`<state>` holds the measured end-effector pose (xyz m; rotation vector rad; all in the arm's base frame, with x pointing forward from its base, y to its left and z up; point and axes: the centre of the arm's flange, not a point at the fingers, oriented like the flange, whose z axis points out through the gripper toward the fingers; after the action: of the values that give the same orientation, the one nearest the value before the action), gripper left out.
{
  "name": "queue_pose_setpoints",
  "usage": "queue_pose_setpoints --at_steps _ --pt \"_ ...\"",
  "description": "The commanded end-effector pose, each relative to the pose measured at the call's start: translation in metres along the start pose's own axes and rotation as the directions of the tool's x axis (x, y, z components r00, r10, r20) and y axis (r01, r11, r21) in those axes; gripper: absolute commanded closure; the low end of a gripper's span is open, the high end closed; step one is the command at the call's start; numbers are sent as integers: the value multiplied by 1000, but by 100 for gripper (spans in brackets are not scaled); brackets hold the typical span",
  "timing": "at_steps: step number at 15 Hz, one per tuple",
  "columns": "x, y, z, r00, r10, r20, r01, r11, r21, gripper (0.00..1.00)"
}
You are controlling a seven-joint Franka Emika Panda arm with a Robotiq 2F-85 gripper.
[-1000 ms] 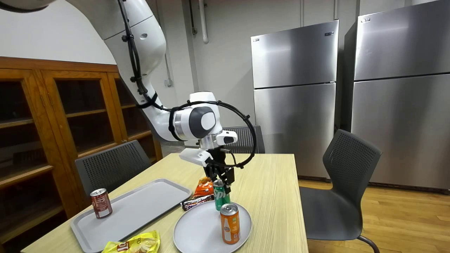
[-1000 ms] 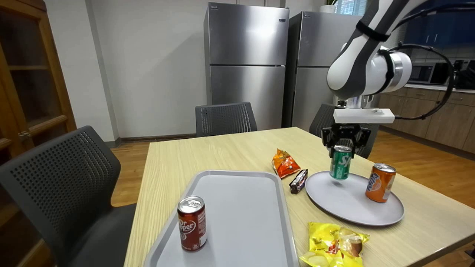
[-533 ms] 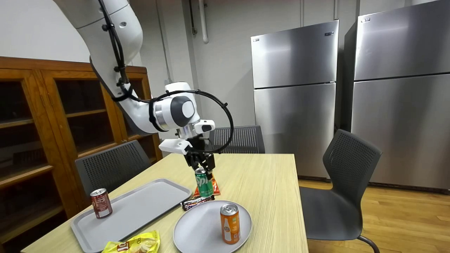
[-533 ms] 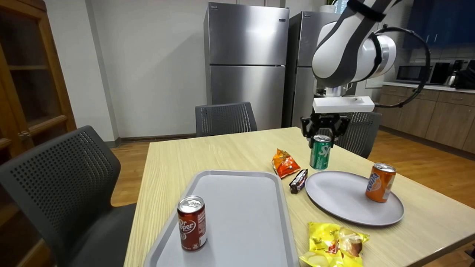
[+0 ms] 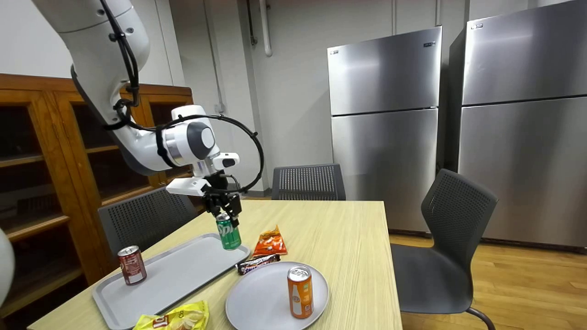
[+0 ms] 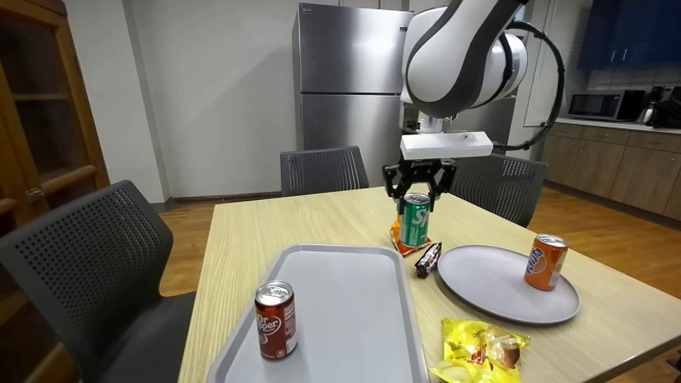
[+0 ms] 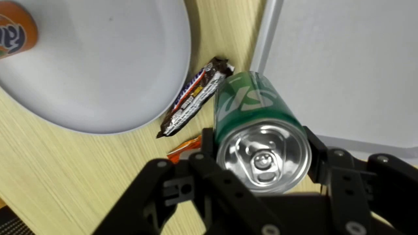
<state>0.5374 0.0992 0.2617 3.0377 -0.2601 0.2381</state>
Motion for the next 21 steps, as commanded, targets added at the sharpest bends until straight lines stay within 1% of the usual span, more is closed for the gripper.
queue_pose_setpoints --at_steps 1,5,11,16,21 --pt "-8 -43 -21 999 -43 -6 43 999 2 62" --pt "-18 -91 -23 994 -113 -10 114 993 33 62" --pt "-30 -151 -19 977 -214 -3 214 975 60 62" --pt "-33 -188 -8 963 -269 6 268 960 75 62" --pt "-33 -214 8 953 -301 23 299 951 75 62"
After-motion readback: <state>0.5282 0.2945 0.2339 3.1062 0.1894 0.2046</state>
